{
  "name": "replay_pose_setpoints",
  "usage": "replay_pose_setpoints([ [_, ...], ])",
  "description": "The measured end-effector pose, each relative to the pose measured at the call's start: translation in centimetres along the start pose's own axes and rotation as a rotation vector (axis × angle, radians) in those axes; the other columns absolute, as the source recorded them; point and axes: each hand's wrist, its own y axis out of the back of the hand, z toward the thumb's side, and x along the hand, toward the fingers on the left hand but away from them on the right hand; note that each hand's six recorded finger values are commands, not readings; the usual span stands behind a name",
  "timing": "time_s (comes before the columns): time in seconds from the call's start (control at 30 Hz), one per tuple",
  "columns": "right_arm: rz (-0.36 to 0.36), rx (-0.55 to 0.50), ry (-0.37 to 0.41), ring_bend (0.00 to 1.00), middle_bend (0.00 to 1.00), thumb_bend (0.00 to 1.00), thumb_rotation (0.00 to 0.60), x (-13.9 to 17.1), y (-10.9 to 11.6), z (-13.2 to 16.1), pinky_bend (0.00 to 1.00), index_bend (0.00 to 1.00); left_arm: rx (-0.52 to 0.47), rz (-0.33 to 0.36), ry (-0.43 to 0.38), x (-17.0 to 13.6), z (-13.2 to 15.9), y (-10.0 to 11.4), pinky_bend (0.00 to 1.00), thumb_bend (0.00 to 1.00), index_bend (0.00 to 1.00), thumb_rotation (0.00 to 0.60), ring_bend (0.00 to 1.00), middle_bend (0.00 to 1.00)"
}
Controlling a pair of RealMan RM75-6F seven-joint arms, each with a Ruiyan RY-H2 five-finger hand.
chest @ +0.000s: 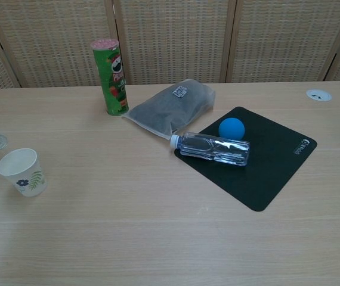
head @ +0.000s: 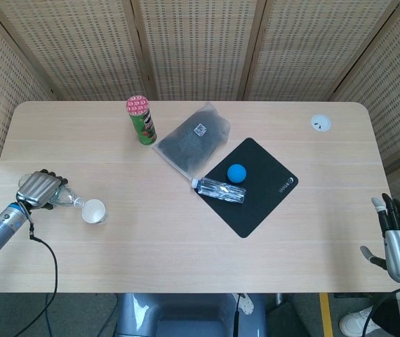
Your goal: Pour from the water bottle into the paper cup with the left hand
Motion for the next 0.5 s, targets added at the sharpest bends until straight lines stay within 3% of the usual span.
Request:
replay_pose_setpoints([
  [0.5,0.001,-0.008,-0.003,0.00,0.00,0.00,0.600,-0.01,0.13,-0.19,0.00,0.00,0.085,0.009,-0.008,0.38,0.96,0.29,0.41,0.61,0.70,0.600,0.37,0.54],
])
